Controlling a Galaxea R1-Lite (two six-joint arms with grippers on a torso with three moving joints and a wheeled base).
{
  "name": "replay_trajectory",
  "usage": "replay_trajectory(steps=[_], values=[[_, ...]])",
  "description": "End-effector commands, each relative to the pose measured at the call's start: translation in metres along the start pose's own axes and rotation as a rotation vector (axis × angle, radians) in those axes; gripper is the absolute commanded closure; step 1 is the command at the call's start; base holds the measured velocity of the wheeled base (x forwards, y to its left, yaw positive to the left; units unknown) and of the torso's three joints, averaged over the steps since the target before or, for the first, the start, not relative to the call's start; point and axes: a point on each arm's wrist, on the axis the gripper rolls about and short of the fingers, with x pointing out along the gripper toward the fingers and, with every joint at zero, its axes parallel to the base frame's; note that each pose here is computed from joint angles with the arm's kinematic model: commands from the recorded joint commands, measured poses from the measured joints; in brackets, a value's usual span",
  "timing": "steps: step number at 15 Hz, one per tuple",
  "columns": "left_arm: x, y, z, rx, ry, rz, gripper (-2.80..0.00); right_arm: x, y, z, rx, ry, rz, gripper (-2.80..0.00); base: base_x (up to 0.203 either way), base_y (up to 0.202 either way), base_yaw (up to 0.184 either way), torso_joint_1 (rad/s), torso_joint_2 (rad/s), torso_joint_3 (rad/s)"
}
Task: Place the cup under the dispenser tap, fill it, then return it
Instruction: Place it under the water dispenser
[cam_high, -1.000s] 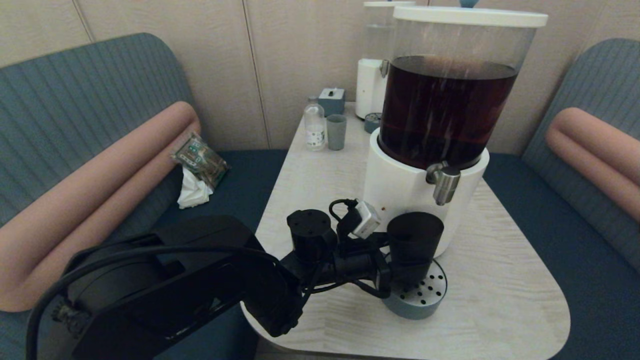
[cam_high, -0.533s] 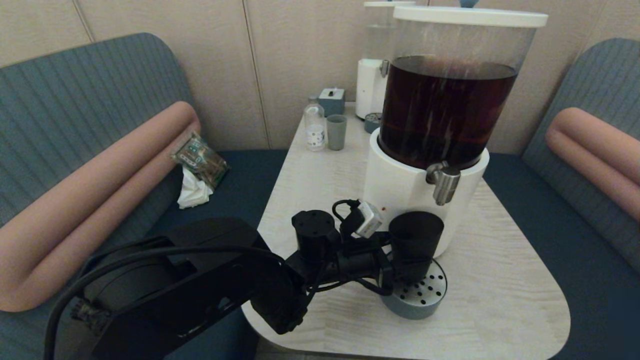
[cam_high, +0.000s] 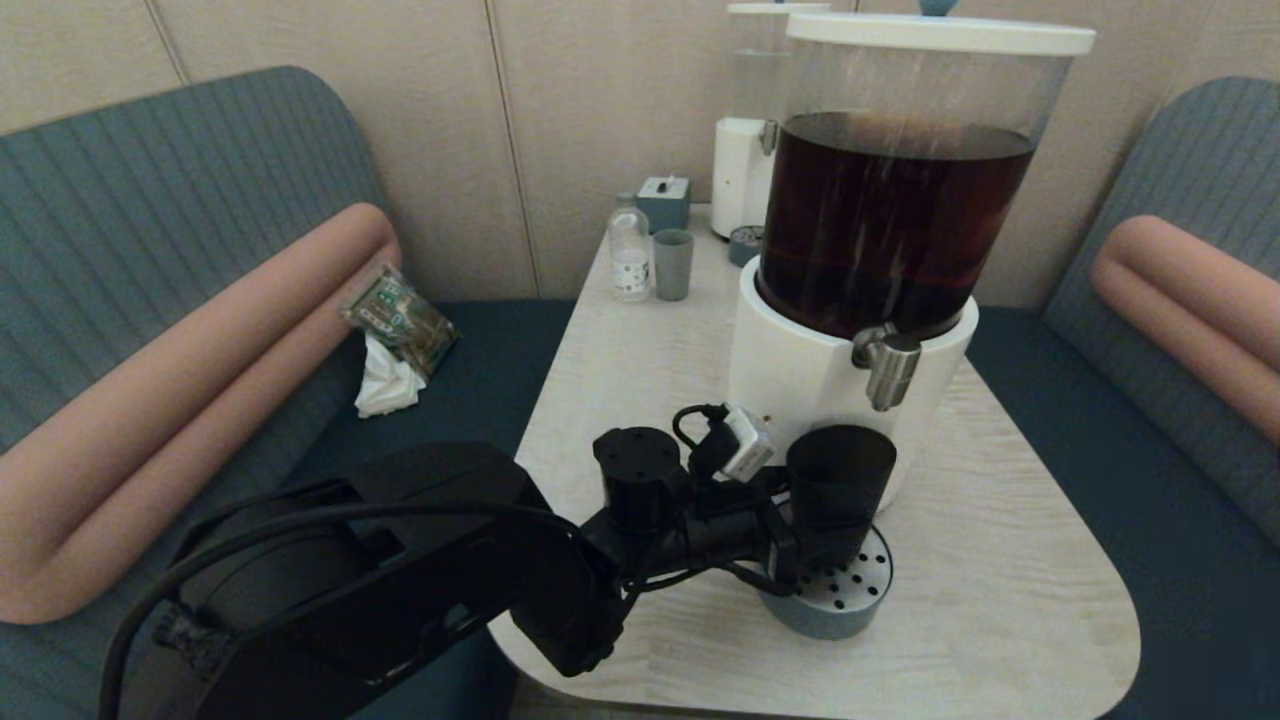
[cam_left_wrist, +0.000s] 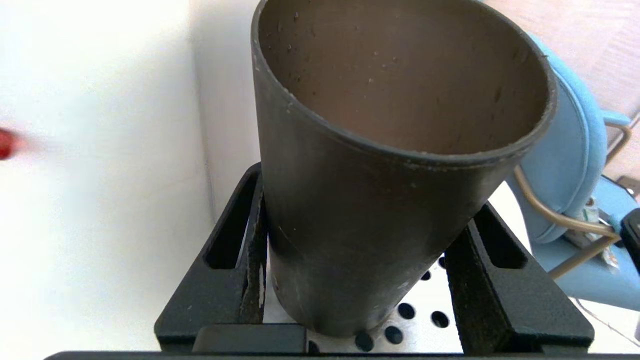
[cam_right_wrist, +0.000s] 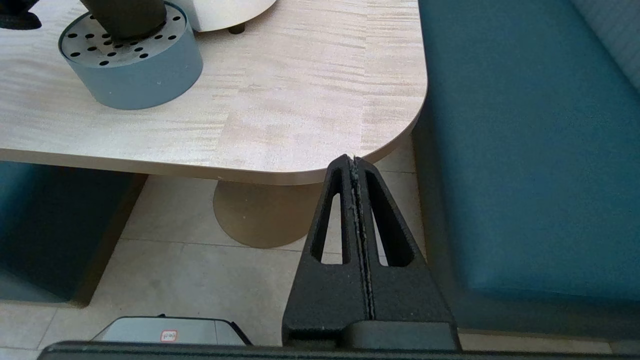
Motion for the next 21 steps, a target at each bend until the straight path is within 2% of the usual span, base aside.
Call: replay_trajectory(steps=[1,4,5,21], values=[[0.000,-0.001,0.000,0.002,-0.004,-0.005,0.00,0.000,0.000,0.000,0.001,0.003,-0.001,0.00,0.000,0.000,0.000,0.000,0.00,0.000],[-0.002,-0.003,0.002,0.000,0.001,-0.006,0.00,0.000,0.000,0.000,0.000,0.001,0.000,0.00,0.000,0.000,0.000,0.000,0.00,0.000],[-0.004,-0.004,0.001,-0.002,0.008,-0.006,-2.80,0.000,0.000,0.000,0.001,0.003,0.000,0.00,0.000,0.000,0.000,0.000,0.00,0.000],[0.001,-0.020,0.011,0.008,-0.010,-0.012,-2.80,0.000,0.000,0.000,0.000,0.001,-0.001,0.00,0.000,0.000,0.000,0.000,0.00,0.000]])
